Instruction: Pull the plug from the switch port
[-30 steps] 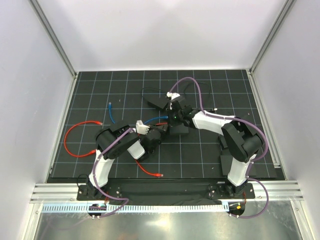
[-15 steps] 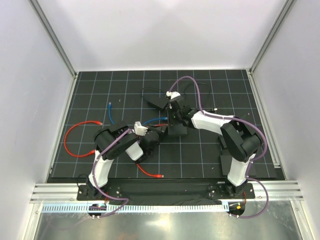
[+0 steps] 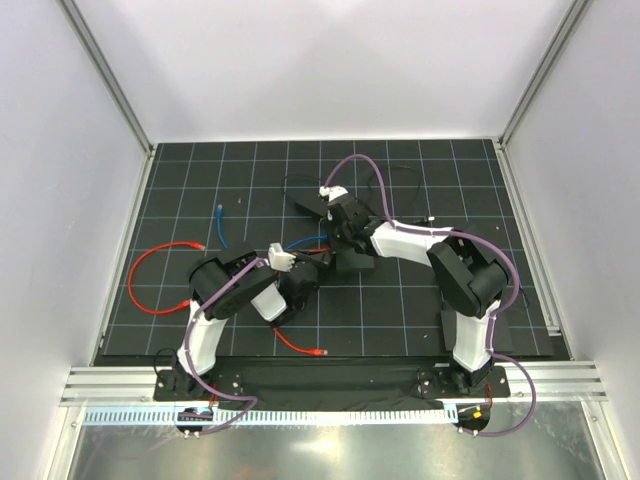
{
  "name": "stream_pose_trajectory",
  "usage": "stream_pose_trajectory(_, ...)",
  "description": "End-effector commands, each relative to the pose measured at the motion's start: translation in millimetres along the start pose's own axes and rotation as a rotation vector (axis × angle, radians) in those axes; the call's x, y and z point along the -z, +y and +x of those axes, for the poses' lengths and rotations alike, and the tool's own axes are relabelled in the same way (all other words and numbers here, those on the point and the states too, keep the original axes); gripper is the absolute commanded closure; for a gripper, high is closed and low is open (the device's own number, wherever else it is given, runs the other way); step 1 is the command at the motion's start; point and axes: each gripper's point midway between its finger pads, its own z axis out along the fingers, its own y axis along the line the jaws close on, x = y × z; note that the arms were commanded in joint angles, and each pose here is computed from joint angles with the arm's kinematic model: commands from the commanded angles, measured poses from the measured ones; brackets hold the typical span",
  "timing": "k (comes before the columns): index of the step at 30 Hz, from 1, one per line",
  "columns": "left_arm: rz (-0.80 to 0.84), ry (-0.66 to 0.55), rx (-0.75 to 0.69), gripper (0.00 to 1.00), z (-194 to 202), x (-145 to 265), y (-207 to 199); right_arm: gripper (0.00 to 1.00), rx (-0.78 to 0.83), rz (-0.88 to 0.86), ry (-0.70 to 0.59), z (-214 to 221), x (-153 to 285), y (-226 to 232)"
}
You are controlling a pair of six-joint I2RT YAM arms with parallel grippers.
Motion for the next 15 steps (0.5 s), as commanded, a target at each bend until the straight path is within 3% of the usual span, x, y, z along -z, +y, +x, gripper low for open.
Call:
stream_pose_trajectory(1, -0.069, -0.066, -0.063, 1.00, -17.4, 2.3, 22.3, 0.91, -0.009, 0.104, 0.005, 2.0, 6.8, -21.2)
stream_pose_trajectory(15, -0.056, -0.115, -0.054, 1.00, -38.7, 11.5, 15.8, 0.91, -0.007, 0.124, 0.003, 5.7, 2.9, -25.1)
